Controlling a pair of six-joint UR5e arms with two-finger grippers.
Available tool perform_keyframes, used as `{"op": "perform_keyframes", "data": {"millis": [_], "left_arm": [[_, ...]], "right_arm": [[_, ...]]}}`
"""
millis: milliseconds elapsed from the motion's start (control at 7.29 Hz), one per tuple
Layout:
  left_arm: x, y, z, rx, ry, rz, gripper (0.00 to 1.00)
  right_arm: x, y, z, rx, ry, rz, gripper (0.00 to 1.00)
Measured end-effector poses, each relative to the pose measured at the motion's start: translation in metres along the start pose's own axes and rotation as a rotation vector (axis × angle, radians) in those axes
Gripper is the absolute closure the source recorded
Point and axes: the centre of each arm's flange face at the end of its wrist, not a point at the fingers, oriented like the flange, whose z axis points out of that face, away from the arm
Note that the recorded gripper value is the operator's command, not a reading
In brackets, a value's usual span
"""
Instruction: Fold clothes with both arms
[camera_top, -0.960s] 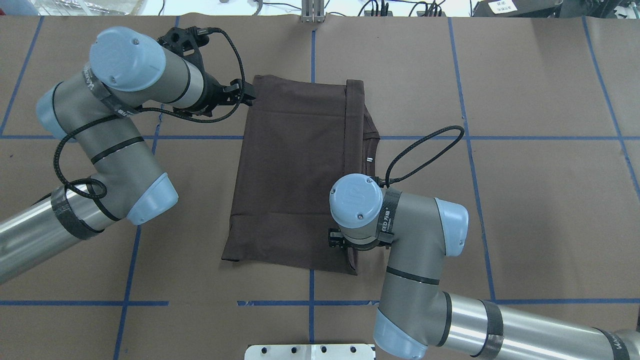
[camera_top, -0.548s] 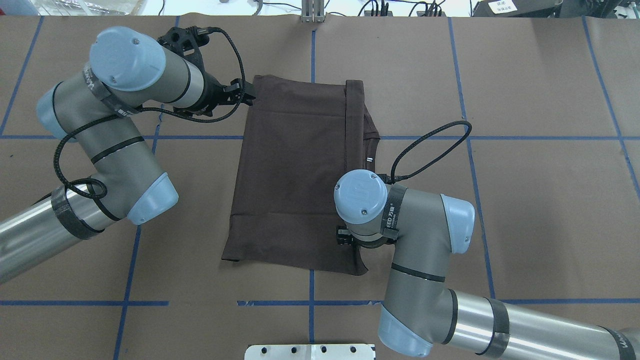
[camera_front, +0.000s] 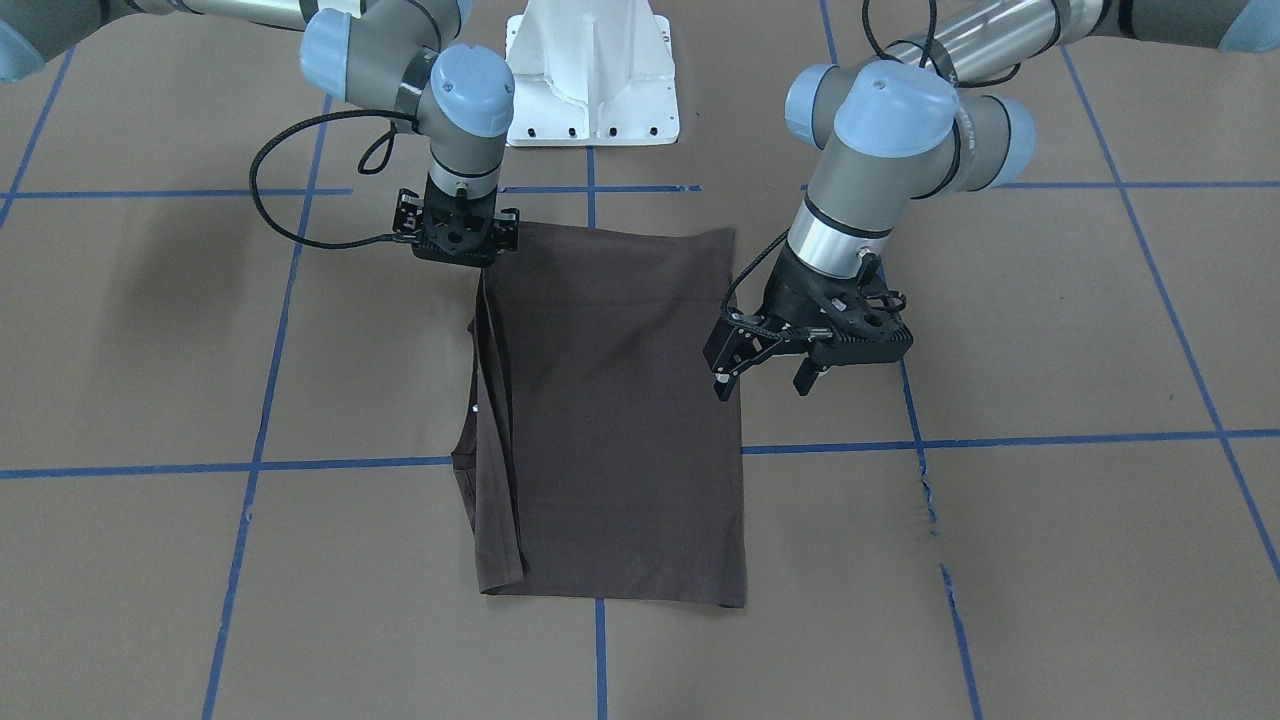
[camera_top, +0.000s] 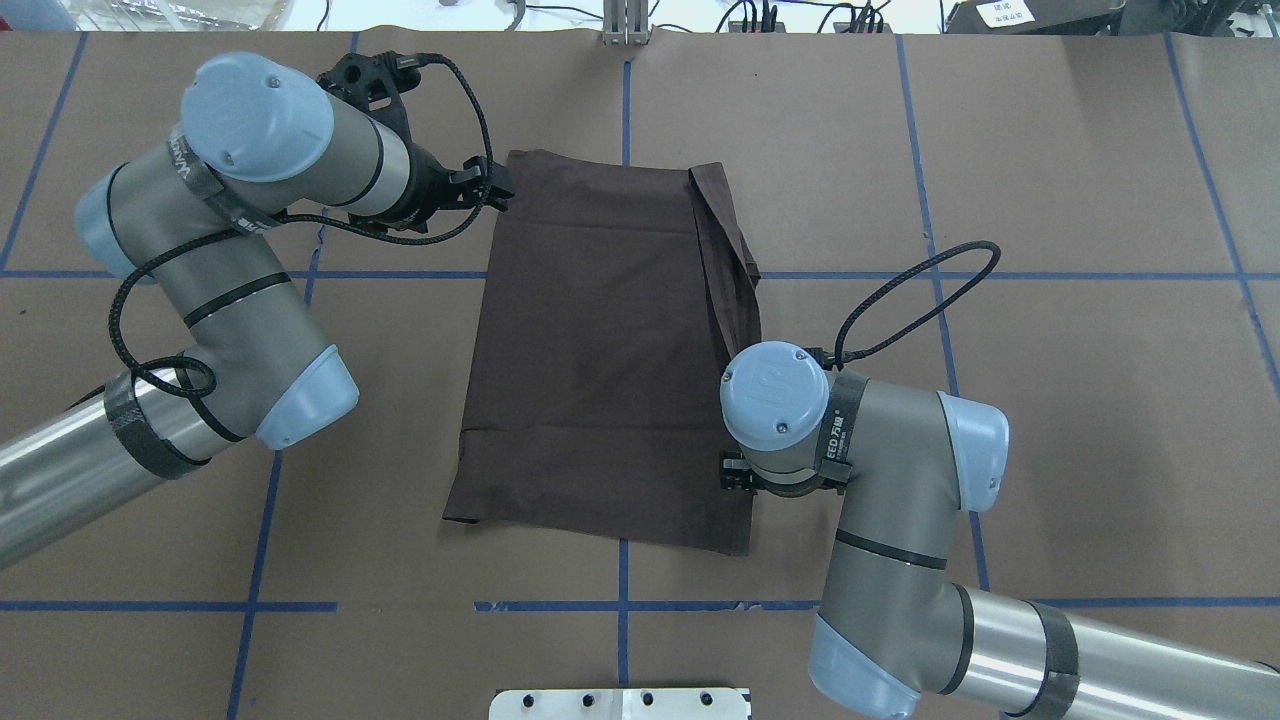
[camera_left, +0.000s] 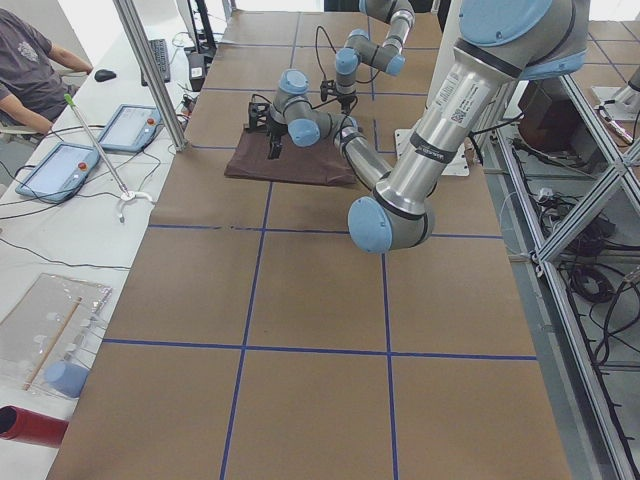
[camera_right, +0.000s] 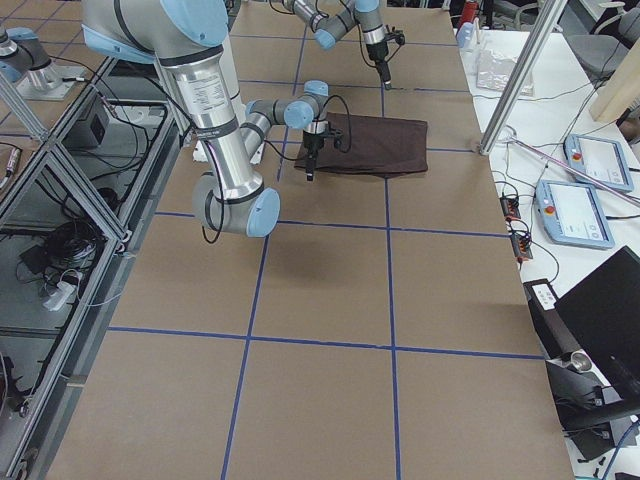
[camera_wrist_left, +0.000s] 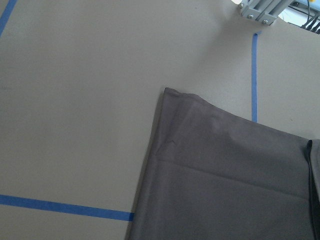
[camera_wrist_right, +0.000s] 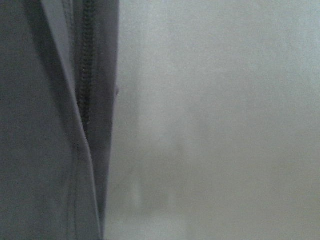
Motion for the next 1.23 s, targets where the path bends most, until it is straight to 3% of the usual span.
{"op": "perform_keyframes", "data": {"millis": [411, 685, 960, 1234], "left_arm": [[0.002, 0.0, -0.001, 0.0, 0.003, 0.002, 0.0], [0.001, 0.0, 0.0, -0.001, 0.003, 0.006, 0.0], [-0.001, 0.001, 0.0, -0.002, 0.001, 0.01, 0.0], [-0.003, 0.0, 0.002, 0.001, 0.01, 0.013, 0.0]], "right_arm": [[0.0, -0.025, -0.039, 0.052, -0.08, 0.018, 0.0], [-0.004, -0.064, -0.05, 0.101, -0.133, 0.043, 0.0], [-0.027, -0.121, -0.037, 0.13, -0.125, 0.066, 0.0], [-0.037, -0.145, -0.024, 0.136, -0.121, 0.074, 0.0]]}}
